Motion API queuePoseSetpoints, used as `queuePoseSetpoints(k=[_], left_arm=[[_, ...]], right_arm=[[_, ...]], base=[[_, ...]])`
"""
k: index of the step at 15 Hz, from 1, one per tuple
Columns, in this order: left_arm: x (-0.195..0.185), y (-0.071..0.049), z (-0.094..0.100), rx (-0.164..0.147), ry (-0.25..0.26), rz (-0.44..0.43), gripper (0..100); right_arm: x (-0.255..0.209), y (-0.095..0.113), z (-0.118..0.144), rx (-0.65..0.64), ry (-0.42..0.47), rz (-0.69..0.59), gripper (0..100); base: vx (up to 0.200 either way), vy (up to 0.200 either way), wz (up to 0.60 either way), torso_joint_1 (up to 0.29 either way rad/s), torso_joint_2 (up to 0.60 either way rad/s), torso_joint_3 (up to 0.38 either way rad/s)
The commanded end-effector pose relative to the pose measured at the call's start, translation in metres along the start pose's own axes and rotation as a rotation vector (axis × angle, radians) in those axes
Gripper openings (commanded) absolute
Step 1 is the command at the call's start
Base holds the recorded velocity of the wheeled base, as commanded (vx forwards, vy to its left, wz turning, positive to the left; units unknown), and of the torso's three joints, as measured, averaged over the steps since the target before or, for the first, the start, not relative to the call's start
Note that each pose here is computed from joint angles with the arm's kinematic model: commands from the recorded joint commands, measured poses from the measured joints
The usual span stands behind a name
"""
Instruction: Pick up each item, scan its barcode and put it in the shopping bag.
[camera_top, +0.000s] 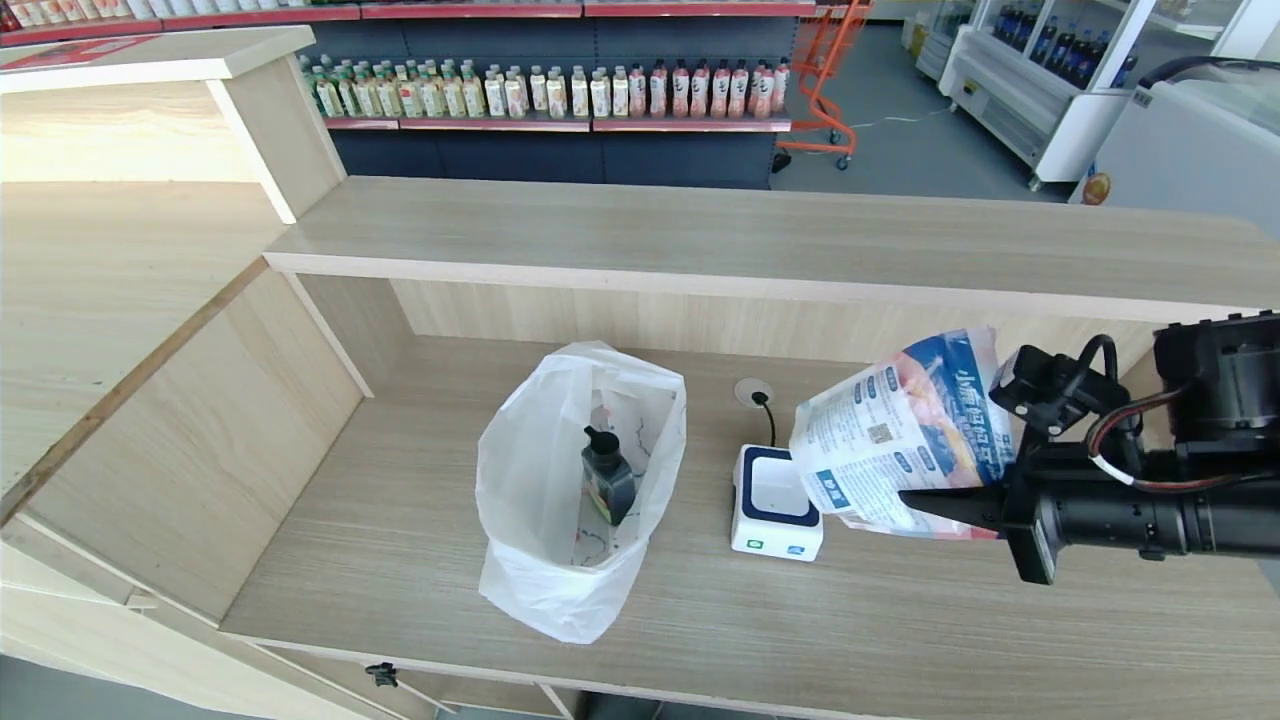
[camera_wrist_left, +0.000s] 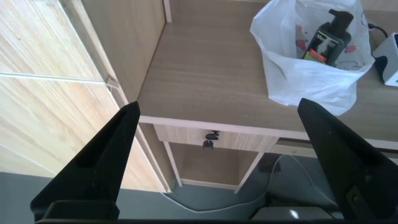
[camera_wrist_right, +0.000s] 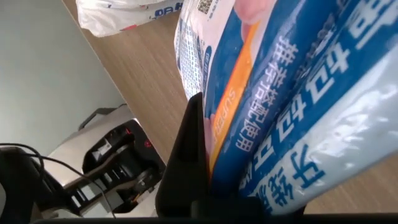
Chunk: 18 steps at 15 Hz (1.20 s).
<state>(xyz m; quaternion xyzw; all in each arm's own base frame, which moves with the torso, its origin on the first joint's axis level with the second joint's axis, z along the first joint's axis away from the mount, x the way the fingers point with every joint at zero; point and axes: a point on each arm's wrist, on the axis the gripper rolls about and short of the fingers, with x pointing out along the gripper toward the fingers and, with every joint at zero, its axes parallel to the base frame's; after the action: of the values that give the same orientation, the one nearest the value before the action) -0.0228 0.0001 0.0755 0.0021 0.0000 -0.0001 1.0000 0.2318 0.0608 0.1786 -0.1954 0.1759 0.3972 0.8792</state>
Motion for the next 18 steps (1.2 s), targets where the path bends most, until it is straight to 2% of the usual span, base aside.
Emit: queuePoseSetpoints(k=[1, 3, 4, 5, 7, 11, 18], left_arm=[[0.0, 0.0, 0.0, 0.0, 0.0, -0.001, 100], [0.0, 0.0, 0.0, 0.0, 0.0, 0.0, 100], [0.0, 0.0, 0.0, 0.0, 0.0, 0.0, 100], [0.0, 0.0, 0.0, 0.0, 0.0, 0.0, 100], [0.0, 0.0, 0.0, 0.0, 0.0, 0.0, 100], [0.0, 0.0, 0.0, 0.0, 0.0, 0.0, 100], [0.0, 0.0, 0.0, 0.0, 0.0, 0.0, 100]], right_arm=[[0.024, -0.015, -0.013, -0.073, 0.045, 0.008, 0], [0.038, -0.021, -0.018, -0.176, 0.043, 0.007, 0], [0.039, -0.022, -0.018, -0.185, 0.04, 0.005, 0], [0.058, -0.033, -0.021, -0.29, 0.02, -0.008, 0], [0.076, -0.045, -0.03, -0.401, 0.007, -0.022, 0], [0.102, -0.054, -0.046, -0.465, -0.01, -0.019, 0], [0.12, -0.057, -0.055, -0.507, -0.061, -0.006, 0]], base=[[0.0, 0.0, 0.0, 0.0, 0.0, 0.0], [0.0, 0.0, 0.0, 0.0, 0.0, 0.0], [0.0, 0.0, 0.0, 0.0, 0.0, 0.0], [0.0, 0.0, 0.0, 0.0, 0.0, 0.0], [0.0, 0.0, 0.0, 0.0, 0.0, 0.0], [0.0, 0.0, 0.0, 0.0, 0.0, 0.0], [0.0, 0.0, 0.0, 0.0, 0.0, 0.0]])
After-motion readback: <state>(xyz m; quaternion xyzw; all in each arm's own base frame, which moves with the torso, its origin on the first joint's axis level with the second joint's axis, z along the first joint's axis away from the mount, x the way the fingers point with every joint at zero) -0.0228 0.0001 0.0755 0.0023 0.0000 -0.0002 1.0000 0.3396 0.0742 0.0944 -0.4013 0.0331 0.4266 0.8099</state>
